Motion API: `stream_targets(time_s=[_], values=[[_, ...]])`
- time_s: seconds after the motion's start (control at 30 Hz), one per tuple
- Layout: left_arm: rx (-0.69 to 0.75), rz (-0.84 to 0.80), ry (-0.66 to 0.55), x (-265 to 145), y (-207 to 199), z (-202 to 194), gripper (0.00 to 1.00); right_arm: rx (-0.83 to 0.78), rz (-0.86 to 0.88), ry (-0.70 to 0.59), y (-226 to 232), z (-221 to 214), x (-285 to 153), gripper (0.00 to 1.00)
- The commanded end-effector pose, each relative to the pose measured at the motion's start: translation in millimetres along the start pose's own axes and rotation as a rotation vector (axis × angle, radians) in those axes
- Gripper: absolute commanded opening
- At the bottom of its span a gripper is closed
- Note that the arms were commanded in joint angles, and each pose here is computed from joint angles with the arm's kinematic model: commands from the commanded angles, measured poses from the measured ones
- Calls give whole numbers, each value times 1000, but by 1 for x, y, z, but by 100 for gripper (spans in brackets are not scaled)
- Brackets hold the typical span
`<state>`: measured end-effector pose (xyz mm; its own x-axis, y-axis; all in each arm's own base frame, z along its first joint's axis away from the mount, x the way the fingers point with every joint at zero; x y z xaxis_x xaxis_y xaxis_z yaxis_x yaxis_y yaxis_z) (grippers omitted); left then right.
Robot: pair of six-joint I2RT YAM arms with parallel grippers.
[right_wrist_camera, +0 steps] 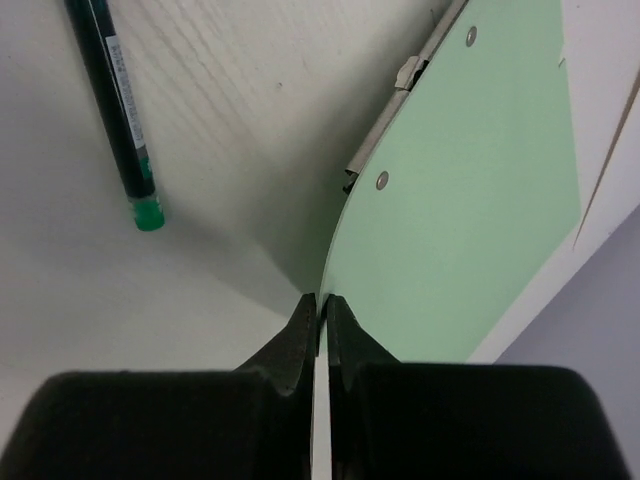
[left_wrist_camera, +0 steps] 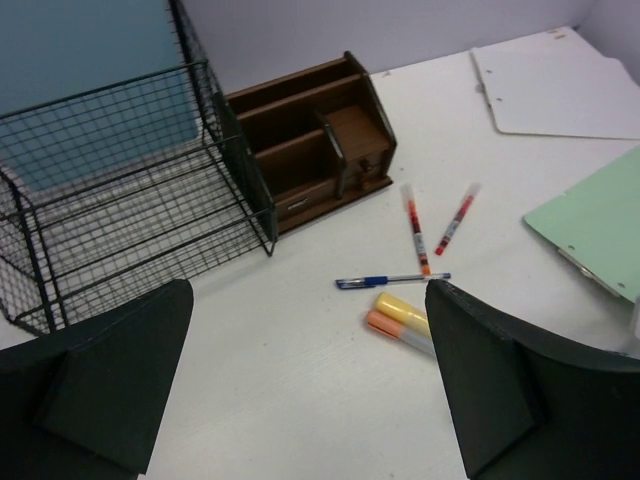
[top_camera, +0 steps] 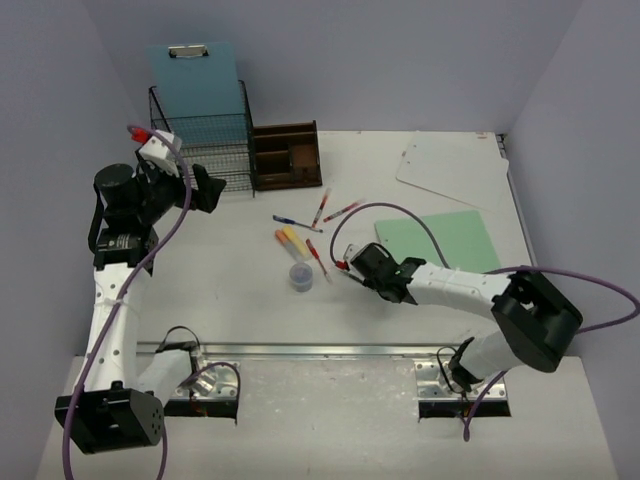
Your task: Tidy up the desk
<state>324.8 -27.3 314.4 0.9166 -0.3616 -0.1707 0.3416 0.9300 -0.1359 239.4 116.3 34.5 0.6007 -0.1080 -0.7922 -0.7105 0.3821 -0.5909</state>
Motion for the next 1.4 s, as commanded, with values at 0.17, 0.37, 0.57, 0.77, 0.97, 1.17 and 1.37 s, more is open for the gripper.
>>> stream_targets(time_s=[0.17,0.37,0.57,0.77,0.97,1.17,1.37], values=[[149,-296,-115,-30,-60,38,100,-42,164,-479,-66,81,-71,0],[366,-430,-131,-40,-77,24,95,-53,144,-583,-91,92,-106,0],[582,-570,-176,-39,-93,13,89,-64,60,-656,-115,95,-136,0],[774,-747,-182,-22,-138,9,82,-56,-8,-753,-138,105,-170,0],[936,-834,-203,-11,-173,11,74,-64,-41,-853,-154,117,-199,0],[995,-893,-197,4,-209,18,72,-97,-80,-940,-165,125,-224,0],[960,-941,-86,22,-246,9,59,-105,-96,-993,-171,131,-239,0]])
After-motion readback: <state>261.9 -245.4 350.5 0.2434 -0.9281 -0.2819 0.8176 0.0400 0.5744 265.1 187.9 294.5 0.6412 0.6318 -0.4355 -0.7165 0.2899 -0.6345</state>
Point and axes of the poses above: each gripper's point midway between its finger pads, its own x axis out along the fingers, its own y axis along the line the jaws close on, z = x × y, the point moved 1 cm from there along -x, back along the fingers, and after that the axes turned 4 degrees about -x, right-handed, at the moved point
